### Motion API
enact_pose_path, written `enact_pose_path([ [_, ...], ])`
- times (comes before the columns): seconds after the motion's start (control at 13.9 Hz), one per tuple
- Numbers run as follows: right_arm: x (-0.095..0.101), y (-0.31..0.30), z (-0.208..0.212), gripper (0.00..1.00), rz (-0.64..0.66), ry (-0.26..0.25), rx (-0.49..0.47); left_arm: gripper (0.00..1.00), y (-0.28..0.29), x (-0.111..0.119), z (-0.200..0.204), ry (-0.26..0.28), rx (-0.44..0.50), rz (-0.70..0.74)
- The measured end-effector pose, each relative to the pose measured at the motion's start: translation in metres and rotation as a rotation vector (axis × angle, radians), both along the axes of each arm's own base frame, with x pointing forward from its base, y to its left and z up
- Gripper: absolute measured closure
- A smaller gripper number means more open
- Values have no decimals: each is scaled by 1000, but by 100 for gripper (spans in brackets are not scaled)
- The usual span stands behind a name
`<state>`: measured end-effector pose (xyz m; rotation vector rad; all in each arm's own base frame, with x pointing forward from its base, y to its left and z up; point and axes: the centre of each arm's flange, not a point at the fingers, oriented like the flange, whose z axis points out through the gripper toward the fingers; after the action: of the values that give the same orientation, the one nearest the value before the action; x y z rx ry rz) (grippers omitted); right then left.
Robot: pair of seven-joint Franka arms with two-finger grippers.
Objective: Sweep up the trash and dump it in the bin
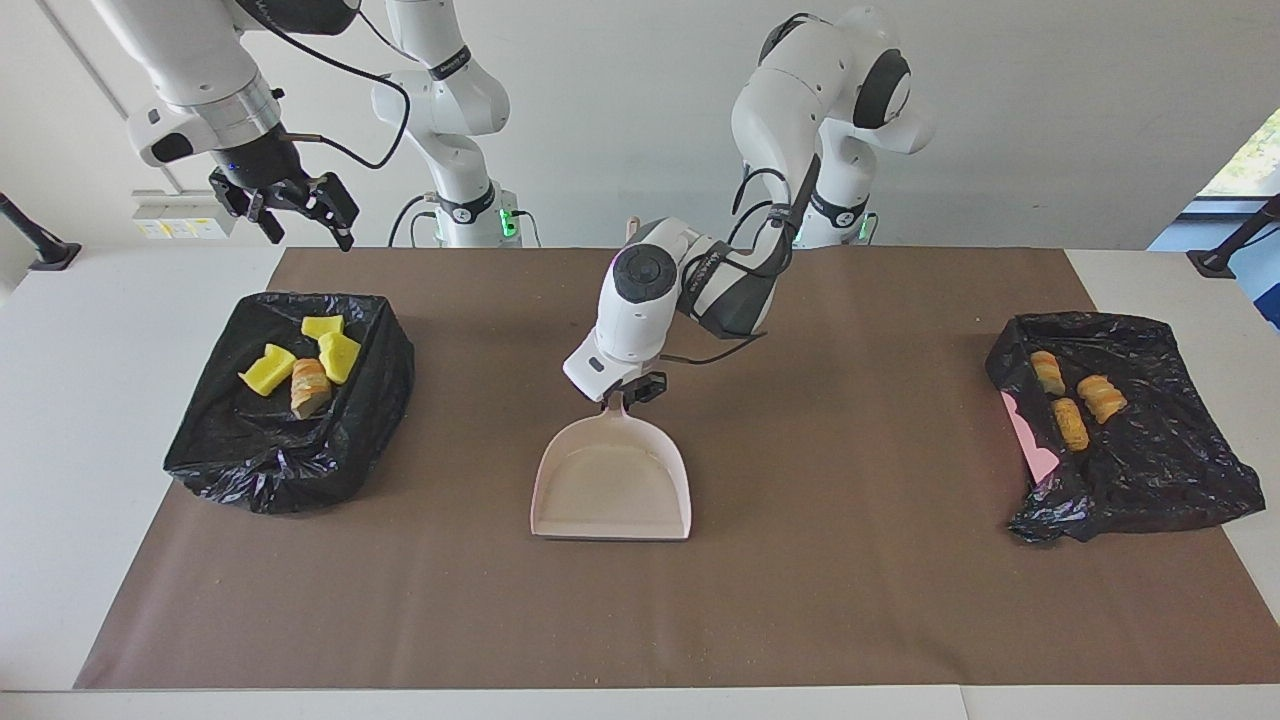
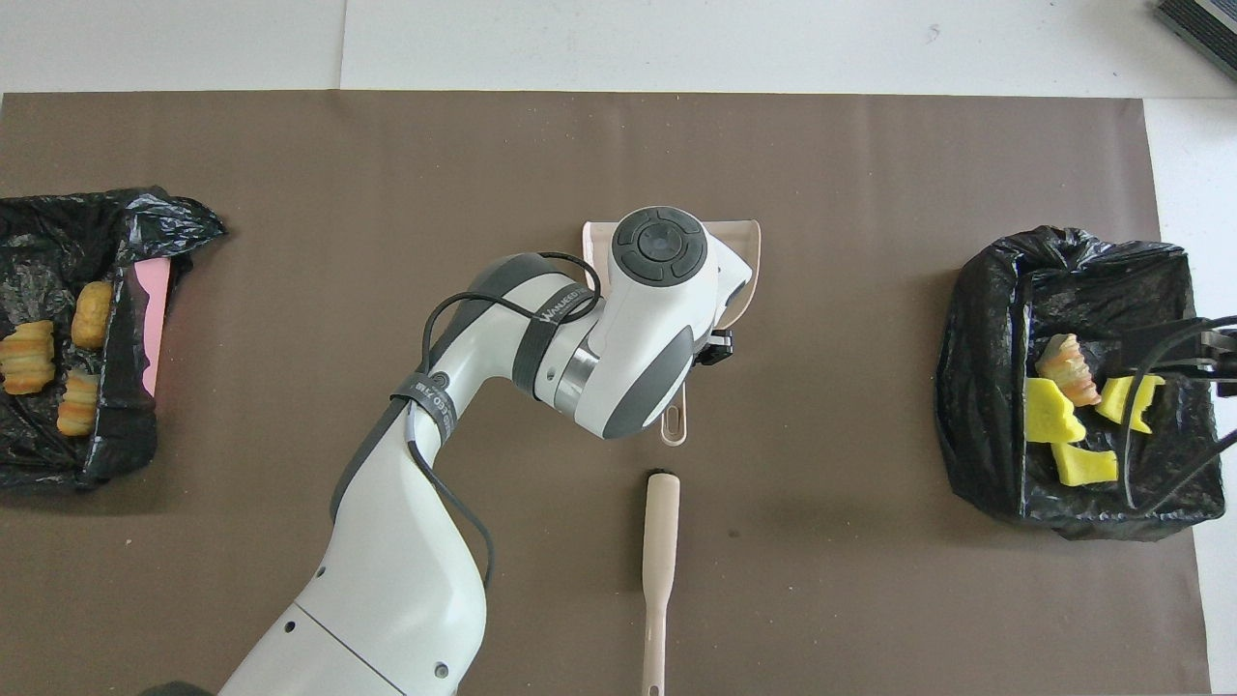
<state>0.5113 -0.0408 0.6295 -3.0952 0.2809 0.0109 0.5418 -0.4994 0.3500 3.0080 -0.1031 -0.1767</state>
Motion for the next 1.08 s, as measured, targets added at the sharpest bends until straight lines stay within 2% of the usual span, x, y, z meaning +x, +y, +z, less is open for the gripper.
enact_pose_path([
  [0.22,1,6,3,0,12,-12,-2,27,2,1,5,-5,-1,7],
  [0.36,1,8,3,0,15,-12,-2,4,7,4,21,-27,-9,15],
  [0.43,1,8,3,0,15,-12,-2,0,15,7,38,-48,-13,25],
  [0.57,1,8,3,0,15,-12,-2,0,48,11,76,-106,25,34],
  [0.72,1,7,3,0,14,-12,-2,0,86,1,109,-153,90,29],
  [0.86,1,0,3,0,0,-12,-2,0,132,-7,136,-160,112,10],
  [1.08,1,-4,3,0,-7,-12,-1,0,235,-5,175,-136,123,-58],
])
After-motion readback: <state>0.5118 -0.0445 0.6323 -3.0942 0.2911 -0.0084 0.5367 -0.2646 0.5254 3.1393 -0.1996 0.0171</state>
